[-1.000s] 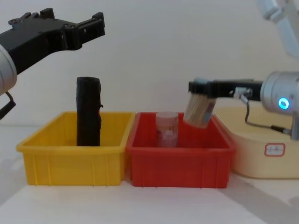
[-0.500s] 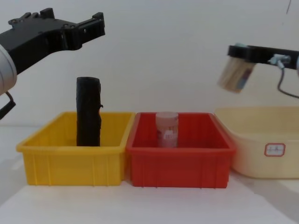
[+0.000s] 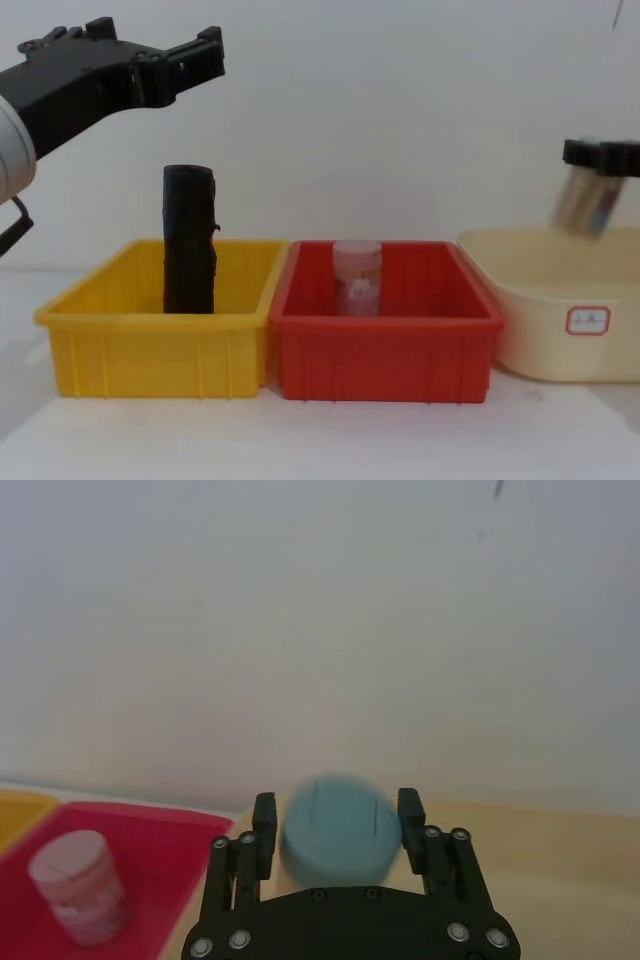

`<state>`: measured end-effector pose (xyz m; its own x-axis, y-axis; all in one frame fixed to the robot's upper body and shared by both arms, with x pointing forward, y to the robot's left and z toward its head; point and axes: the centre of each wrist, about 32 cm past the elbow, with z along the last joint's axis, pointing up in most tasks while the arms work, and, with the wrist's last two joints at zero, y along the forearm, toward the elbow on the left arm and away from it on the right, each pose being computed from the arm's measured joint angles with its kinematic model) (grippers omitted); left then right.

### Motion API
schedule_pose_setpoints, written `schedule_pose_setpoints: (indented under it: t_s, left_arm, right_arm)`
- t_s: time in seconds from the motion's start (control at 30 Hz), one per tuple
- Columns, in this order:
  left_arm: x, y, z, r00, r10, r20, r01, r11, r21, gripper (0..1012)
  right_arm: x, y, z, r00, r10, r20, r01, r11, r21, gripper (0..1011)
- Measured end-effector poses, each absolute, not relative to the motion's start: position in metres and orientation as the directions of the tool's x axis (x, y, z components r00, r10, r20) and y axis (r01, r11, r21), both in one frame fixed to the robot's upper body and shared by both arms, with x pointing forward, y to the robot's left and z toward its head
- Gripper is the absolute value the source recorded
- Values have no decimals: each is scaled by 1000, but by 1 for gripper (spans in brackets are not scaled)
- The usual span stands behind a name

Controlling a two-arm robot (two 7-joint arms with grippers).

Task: Pick up the garbage bag with the one hand and transfer it to the other hand.

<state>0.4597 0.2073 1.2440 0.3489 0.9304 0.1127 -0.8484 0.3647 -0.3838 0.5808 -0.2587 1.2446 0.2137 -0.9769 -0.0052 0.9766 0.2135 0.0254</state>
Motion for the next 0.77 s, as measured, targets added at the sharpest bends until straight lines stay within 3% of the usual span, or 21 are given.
schedule_pose_setpoints:
  t_s: [0.07,0.13,0.17,0.37,0.77]
  left_arm:
    - [460,207,1244,349,930,113,-848,365,-384,1000]
    - [460,207,1244,349,930,113,-848,365,-384,1001]
    - [460,207,1244,349,930,113,-848,365,-384,1001]
    - [460,207,1244,349,930,113,-848,365,-384,1000]
    - [460,207,1244,349,930,113,-848,365,-384,1001]
  right_arm:
    - [582,-262,1242,203,-979,5,979,203,17,785]
    - [582,-264,1239,196,-981,12,981,196,9,798]
    - [582,-265,1239,194,-981,14,981,194,6,874]
    - [582,-270,1235,179,-983,25,984,179,-4,996]
    - [572,-273,1241,197,-980,-11,980,197,20,1000]
